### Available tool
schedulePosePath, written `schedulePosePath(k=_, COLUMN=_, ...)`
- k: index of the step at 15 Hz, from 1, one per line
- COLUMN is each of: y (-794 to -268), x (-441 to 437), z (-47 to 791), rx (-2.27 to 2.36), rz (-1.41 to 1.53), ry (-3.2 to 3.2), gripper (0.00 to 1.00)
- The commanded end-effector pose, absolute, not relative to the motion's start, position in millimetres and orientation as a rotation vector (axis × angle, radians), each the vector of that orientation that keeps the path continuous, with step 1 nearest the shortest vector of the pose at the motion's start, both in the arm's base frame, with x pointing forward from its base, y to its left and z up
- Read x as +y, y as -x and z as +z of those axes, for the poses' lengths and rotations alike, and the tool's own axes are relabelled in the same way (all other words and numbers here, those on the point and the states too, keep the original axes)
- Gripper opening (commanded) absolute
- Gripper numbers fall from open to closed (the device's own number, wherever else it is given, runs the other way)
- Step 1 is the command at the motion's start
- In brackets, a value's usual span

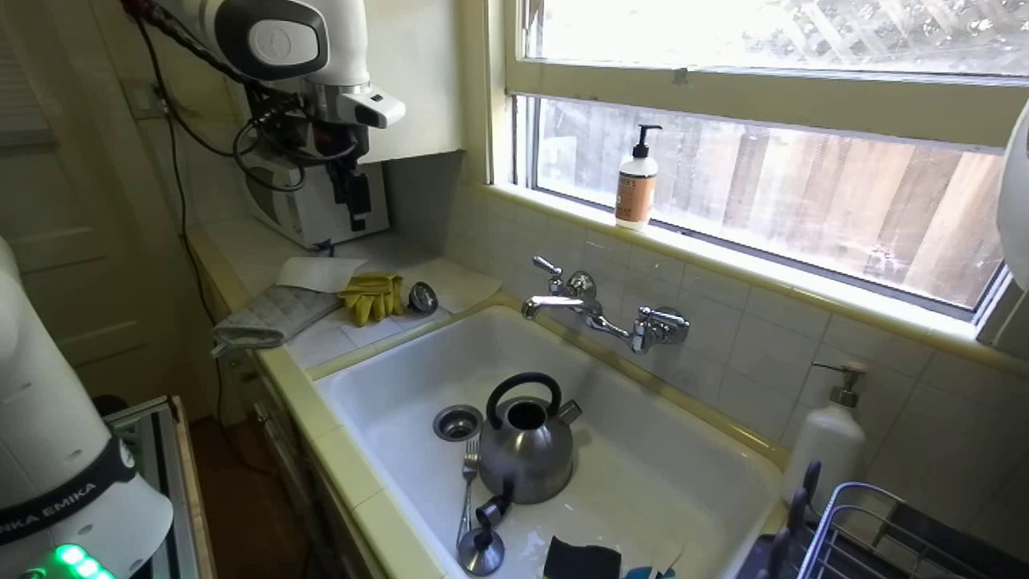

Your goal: Use the sponge to scrub the teapot

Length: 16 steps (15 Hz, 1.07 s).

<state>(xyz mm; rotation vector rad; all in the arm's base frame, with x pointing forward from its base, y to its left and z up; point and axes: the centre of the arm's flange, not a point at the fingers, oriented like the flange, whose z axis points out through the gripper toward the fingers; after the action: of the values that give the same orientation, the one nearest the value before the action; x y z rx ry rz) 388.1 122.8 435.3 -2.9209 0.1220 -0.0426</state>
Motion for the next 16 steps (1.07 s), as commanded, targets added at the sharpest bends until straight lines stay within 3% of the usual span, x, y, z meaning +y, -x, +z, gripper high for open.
schedulePosePath(k=1, y=-388, x=123, z=435, rx=0.122, rz=-0.043, ry=2.921, gripper=1.00)
schedulePosePath(k=16, y=-412, x=-123, z=299, rx=1.045, rz=-0.171, ry=2.729, gripper=1.00)
